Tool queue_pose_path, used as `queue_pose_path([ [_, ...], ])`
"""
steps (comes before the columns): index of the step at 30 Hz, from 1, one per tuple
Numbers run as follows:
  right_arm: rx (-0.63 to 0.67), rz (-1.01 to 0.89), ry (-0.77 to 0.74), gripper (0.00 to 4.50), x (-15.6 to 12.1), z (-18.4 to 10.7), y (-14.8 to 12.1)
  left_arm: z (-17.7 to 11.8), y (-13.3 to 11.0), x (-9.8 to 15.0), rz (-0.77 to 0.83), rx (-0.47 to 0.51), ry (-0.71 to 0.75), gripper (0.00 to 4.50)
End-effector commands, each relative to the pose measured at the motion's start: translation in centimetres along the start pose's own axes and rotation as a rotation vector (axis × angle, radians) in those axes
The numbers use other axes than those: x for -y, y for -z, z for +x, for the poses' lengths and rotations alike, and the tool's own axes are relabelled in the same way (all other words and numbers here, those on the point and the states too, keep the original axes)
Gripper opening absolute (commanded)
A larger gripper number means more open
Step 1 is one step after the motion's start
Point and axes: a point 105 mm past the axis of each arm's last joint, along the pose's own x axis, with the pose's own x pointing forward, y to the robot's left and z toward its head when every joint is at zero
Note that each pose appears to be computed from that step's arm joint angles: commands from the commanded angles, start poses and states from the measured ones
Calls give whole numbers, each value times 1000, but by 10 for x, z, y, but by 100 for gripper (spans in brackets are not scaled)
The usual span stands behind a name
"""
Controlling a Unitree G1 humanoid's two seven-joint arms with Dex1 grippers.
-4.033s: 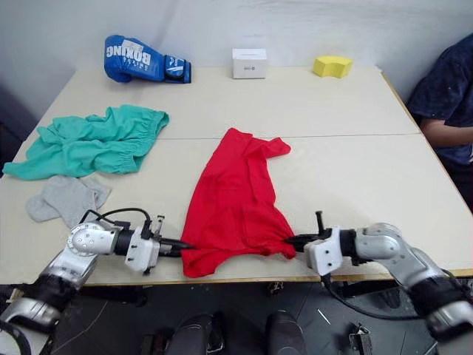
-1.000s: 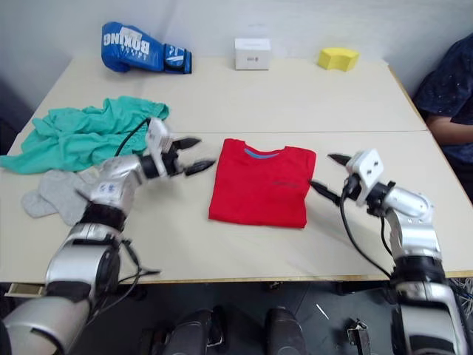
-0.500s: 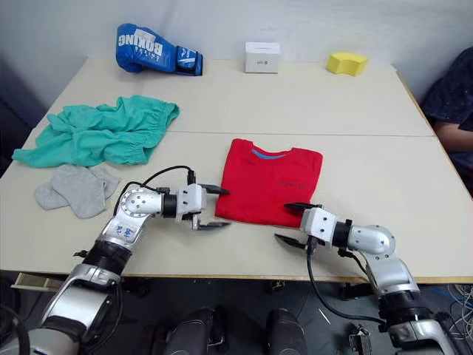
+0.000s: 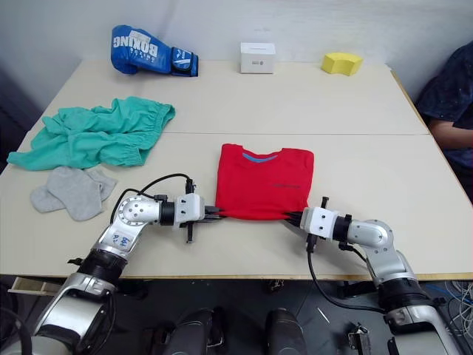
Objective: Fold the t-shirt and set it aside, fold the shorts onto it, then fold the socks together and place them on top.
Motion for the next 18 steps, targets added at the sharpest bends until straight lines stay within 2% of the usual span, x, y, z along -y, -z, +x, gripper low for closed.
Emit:
queue_pose_path([
  [1,44,-9,-13,0,-7,-8,-10,-17,-4,13,-27,-9,-4,1],
  [7,81,5,-52,0,-33,-15,-22,-43,-10,48,-92,-16,-57,1],
  [16,59,66,-68,0,-54,-14,-17,-53,-10,71,-183,-53,-105,1],
  [18,69,121,-84,0,-57,-16,-19,-55,-12,78,-226,-49,-78,55],
])
